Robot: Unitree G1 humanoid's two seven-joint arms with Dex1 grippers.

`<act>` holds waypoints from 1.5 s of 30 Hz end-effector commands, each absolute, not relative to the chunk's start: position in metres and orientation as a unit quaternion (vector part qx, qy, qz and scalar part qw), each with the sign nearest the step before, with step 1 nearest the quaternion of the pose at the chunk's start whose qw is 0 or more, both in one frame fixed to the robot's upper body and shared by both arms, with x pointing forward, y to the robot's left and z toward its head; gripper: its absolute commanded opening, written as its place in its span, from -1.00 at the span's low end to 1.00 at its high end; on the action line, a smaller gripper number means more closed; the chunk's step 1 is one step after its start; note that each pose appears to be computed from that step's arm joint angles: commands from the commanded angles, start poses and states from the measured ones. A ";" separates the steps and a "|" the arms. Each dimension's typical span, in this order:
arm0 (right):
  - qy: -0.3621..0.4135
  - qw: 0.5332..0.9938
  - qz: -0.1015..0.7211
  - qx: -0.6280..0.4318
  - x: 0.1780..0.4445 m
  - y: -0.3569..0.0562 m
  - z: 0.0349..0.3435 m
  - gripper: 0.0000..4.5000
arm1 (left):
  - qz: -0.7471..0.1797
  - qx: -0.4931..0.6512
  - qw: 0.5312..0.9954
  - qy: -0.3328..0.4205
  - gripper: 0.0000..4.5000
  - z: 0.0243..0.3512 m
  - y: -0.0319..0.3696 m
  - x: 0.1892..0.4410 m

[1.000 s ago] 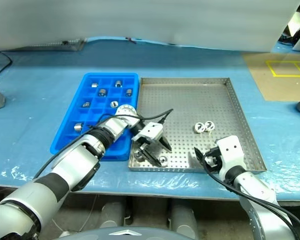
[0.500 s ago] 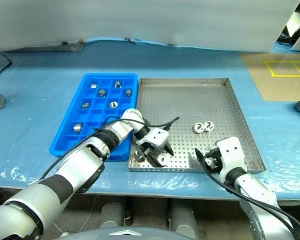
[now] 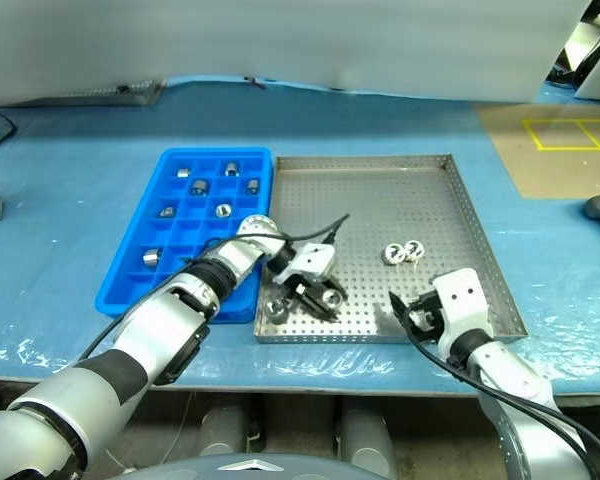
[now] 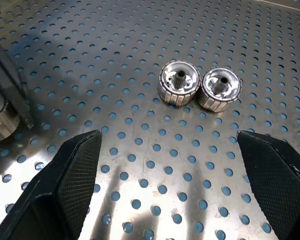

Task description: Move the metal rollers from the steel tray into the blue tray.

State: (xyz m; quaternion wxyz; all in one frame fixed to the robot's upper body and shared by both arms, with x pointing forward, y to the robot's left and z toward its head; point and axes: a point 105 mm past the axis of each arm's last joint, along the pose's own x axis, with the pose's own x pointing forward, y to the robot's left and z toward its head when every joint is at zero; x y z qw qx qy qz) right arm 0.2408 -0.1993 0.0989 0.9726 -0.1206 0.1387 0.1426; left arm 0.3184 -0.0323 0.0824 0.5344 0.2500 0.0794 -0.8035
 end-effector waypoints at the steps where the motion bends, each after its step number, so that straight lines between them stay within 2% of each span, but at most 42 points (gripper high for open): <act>1: 0.116 0.971 0.167 -0.129 0.245 -0.192 0.112 1.00 | -0.789 0.187 0.585 0.020 -0.22 0.134 -0.039 0.336; 5: 0.095 0.962 0.219 -0.134 0.262 -0.179 0.124 1.00 | -0.751 0.119 0.649 -0.031 -0.22 0.183 -0.021 0.359; 8: 0.076 0.950 0.267 -0.144 0.281 -0.163 0.134 1.00 | -0.698 0.103 0.707 -0.048 -0.22 0.197 0.004 0.377; 14: 0.035 0.907 0.387 -0.165 0.316 -0.114 0.155 1.00 | -0.573 0.084 0.814 -0.047 -0.22 0.191 0.074 0.398; 20: 0.013 0.861 0.479 -0.174 0.332 -0.074 0.163 1.00 | -0.483 0.082 0.871 -0.031 -0.22 0.178 0.129 0.390; 24: 0.002 0.835 0.522 -0.172 0.335 -0.051 0.164 1.00 | -0.411 0.073 0.908 -0.035 -0.22 0.176 0.152 0.390; 27: -0.005 0.825 0.539 -0.171 0.337 -0.042 0.165 1.00 | -0.371 0.069 0.925 -0.041 -0.22 0.172 0.158 0.392; 33: -0.004 0.818 0.548 -0.174 0.339 -0.038 0.162 1.00 | -0.341 0.054 0.937 -0.048 -0.22 0.168 0.143 0.401; 45: 0.003 0.834 0.524 -0.175 0.341 -0.048 0.155 1.00 | -0.309 0.044 0.950 -0.012 -0.22 0.142 0.134 0.413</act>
